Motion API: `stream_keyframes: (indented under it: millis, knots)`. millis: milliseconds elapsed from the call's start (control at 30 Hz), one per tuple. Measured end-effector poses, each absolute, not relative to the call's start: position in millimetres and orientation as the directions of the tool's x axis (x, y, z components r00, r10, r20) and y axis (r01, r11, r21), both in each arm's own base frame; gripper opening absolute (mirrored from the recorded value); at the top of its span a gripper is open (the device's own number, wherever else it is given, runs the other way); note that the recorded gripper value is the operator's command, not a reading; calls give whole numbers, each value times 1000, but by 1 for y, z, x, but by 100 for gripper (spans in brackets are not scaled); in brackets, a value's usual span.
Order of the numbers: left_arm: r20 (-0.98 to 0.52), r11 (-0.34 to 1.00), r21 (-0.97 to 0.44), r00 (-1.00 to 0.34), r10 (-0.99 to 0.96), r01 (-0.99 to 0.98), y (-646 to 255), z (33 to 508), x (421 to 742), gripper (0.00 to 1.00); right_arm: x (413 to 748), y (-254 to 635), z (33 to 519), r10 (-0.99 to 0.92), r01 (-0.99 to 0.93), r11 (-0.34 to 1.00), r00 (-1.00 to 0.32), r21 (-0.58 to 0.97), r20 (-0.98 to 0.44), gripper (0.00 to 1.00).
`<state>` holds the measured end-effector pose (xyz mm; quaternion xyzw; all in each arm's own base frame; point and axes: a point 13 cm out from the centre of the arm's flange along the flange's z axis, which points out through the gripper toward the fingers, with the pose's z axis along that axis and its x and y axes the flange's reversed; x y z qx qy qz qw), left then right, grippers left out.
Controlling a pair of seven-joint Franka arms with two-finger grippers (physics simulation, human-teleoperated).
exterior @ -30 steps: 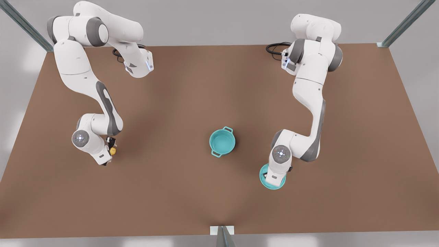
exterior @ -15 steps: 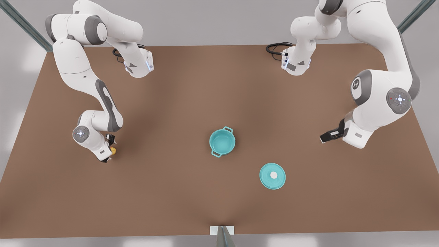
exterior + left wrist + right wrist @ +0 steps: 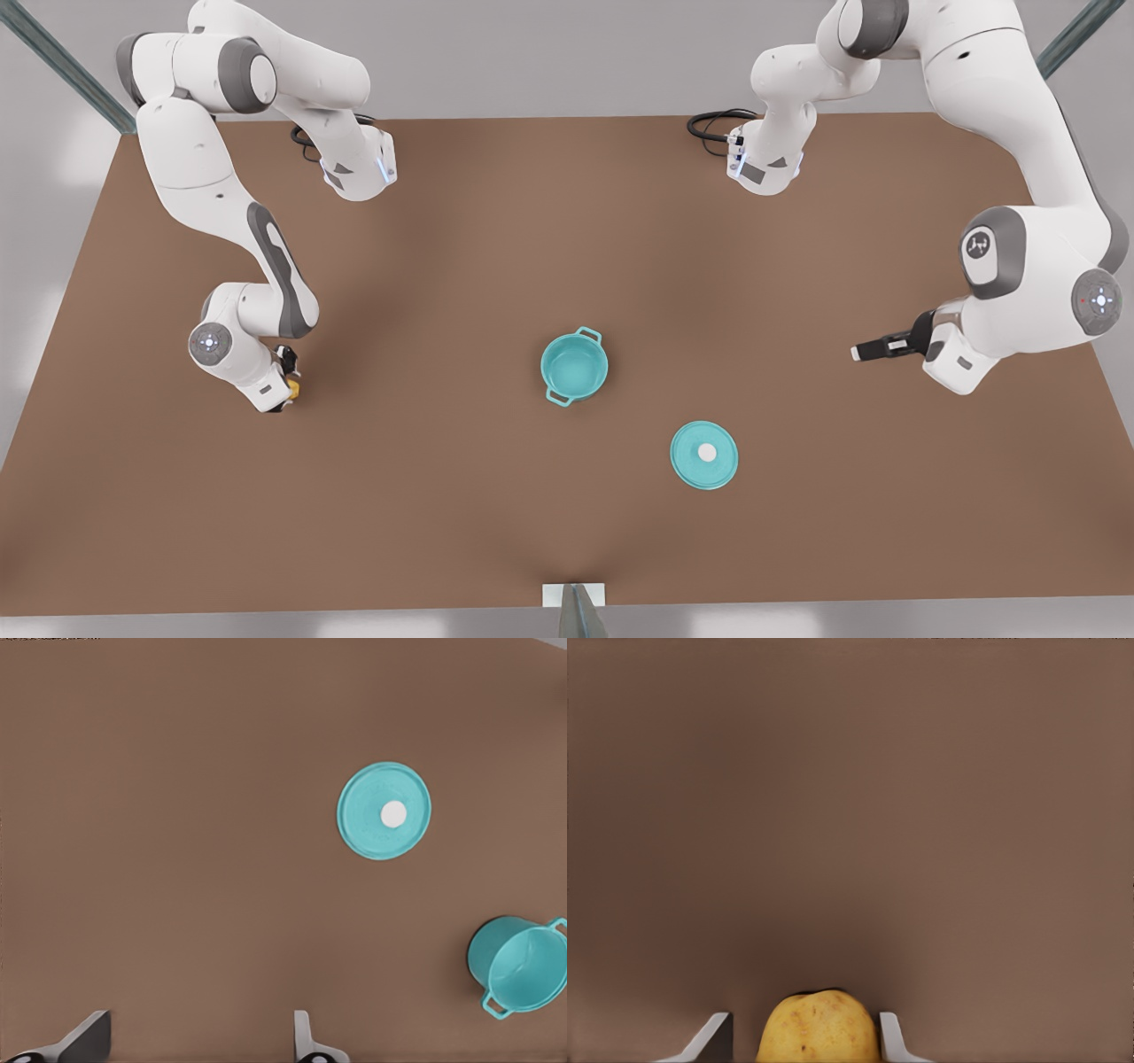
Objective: Open the pot lid and put the potato into the pot
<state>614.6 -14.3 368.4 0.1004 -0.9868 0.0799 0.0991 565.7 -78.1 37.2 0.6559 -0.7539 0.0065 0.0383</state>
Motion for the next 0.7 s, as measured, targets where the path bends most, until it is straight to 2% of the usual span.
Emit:
stream_keyframes:
  millis: [333, 533, 700]
  knots:
    - [230, 980, -132, -967, -114, -147, -27, 372, 612, 100, 564, -78, 35, -990, -990, 131, -128, 47, 66, 66]
    - [229, 985, -138, -971, -69, -103, -45, 377, 602, 100, 564, -77, 34, -990, -991, 125, -122, 49, 67, 52]
    - [224, 987, -136, -973, -58, -90, -47, 379, 602, 100, 568, -75, 46, -991, -992, 118, -115, 40, 65, 49]
